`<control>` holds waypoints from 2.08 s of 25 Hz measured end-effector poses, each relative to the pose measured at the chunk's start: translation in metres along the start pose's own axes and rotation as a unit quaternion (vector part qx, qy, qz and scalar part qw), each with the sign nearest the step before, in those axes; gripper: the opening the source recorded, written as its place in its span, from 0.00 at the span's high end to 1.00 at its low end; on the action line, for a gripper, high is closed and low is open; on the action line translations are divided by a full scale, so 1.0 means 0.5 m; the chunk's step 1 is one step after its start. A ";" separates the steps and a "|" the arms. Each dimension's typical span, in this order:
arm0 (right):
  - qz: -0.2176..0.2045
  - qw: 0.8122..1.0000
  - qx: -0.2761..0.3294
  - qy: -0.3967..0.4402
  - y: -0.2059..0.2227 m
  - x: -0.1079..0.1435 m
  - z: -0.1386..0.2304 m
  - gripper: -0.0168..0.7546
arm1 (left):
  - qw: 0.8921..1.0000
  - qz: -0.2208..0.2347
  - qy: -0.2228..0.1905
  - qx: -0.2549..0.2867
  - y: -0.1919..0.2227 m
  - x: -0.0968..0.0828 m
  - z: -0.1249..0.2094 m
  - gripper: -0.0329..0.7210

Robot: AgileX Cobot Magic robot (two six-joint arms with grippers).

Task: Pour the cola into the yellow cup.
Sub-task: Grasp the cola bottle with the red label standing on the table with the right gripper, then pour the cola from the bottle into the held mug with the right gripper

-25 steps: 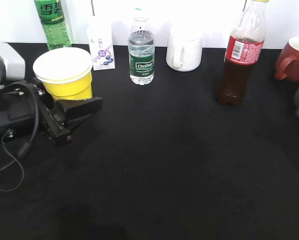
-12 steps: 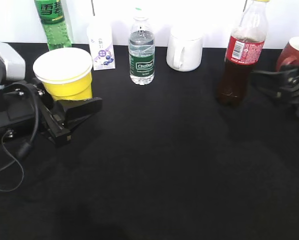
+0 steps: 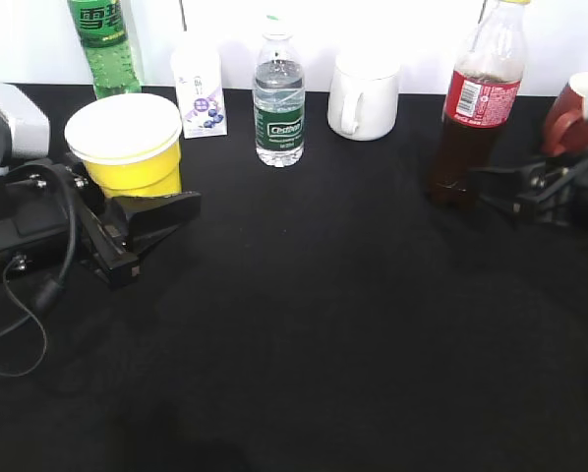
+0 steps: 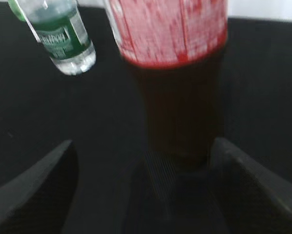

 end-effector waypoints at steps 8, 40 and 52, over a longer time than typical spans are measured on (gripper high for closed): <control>-0.003 1.000 -0.004 -0.008 0.066 -0.046 -0.002 0.15 | 1.000 -0.001 -0.001 -0.001 0.000 0.001 0.000 0.37; -0.042 0.972 -0.133 -0.191 0.070 0.014 -0.186 0.42 | 0.997 0.075 0.026 0.022 0.094 -0.080 -0.005 0.38; -0.006 0.877 -0.159 -0.453 0.043 0.032 -0.225 0.43 | 0.989 0.137 0.058 0.013 0.235 -0.188 -0.055 0.38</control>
Point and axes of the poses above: a point on each arm's last joint axis where the gripper is mounted, y pointing out along that axis toward the gripper, x along the wrist's bending axis when the last joint is at zero, z = x × y, the point moved 9 cm from there along y, pointing out along that axis toward the gripper, and after that the axes turned 9 degrees about -y, right-handed, at the moved point
